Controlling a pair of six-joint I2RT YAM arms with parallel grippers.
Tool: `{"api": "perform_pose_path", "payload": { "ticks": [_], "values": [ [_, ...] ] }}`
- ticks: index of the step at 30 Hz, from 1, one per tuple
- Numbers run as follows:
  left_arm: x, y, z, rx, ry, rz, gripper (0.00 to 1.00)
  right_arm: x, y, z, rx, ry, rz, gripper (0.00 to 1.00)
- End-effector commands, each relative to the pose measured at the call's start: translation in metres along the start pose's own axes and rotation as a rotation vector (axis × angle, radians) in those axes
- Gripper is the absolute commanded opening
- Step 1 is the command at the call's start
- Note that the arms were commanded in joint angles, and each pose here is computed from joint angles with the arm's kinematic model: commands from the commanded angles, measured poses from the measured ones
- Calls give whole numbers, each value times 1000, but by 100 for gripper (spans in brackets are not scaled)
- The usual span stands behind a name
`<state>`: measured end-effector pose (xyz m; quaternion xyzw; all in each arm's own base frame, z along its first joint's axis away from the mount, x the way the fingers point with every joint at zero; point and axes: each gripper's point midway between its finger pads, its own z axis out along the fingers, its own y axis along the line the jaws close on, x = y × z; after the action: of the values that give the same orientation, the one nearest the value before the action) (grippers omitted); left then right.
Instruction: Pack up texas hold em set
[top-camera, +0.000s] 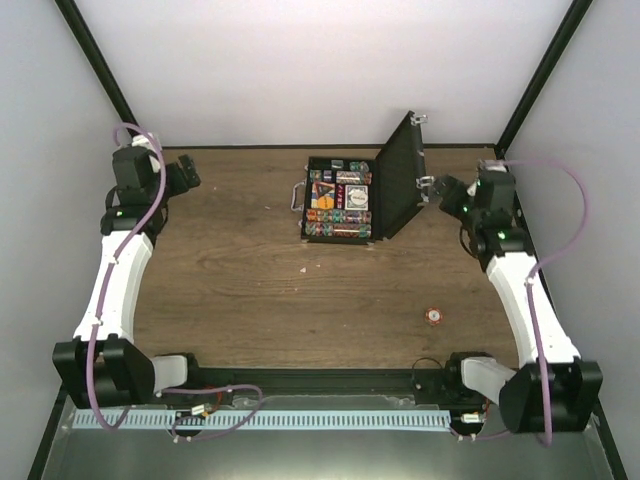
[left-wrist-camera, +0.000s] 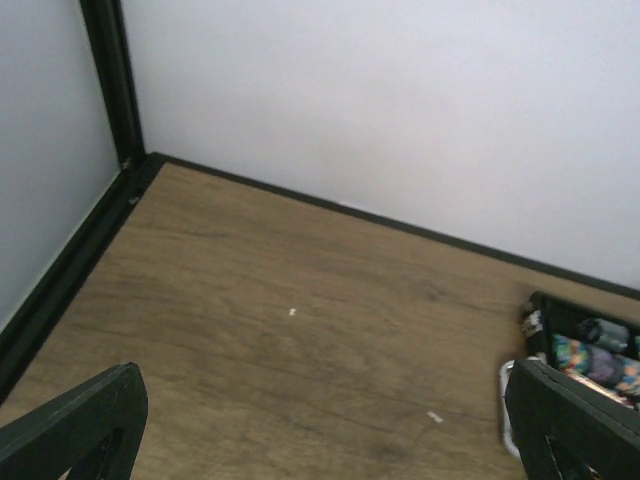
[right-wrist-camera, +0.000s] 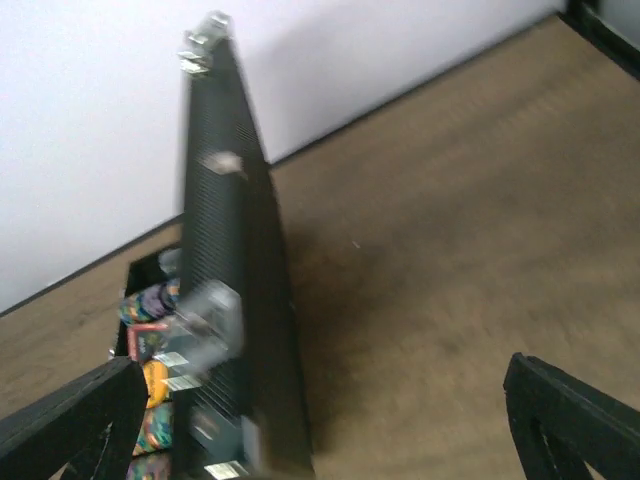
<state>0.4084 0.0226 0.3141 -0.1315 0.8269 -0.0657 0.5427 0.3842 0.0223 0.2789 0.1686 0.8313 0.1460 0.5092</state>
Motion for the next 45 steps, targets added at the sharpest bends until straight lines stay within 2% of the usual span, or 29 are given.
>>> {"api": "perform_pose_path", "payload": {
  "ticks": [1,6,12,21,30,36,45],
  "values": [
    [4,17,-1,-97,12,73,100,21,-57,-27,156,3,222,100],
    [21,30,-2,-143,18,100,100,64,-87,-32,257,156,283,100],
    [22,34,-5,-169,19,110,100,163,-108,-22,359,493,457,99],
    [25,33,-2,-164,32,106,100,240,-110,-46,417,703,518,98],
    [24,30,-6,-164,23,108,100,262,-120,-78,571,760,463,96],
    [26,25,-5,-152,27,114,100,271,-117,-80,565,831,384,95],
    [27,24,-5,-155,27,119,100,292,-108,-73,521,912,333,81]
  ]
}}
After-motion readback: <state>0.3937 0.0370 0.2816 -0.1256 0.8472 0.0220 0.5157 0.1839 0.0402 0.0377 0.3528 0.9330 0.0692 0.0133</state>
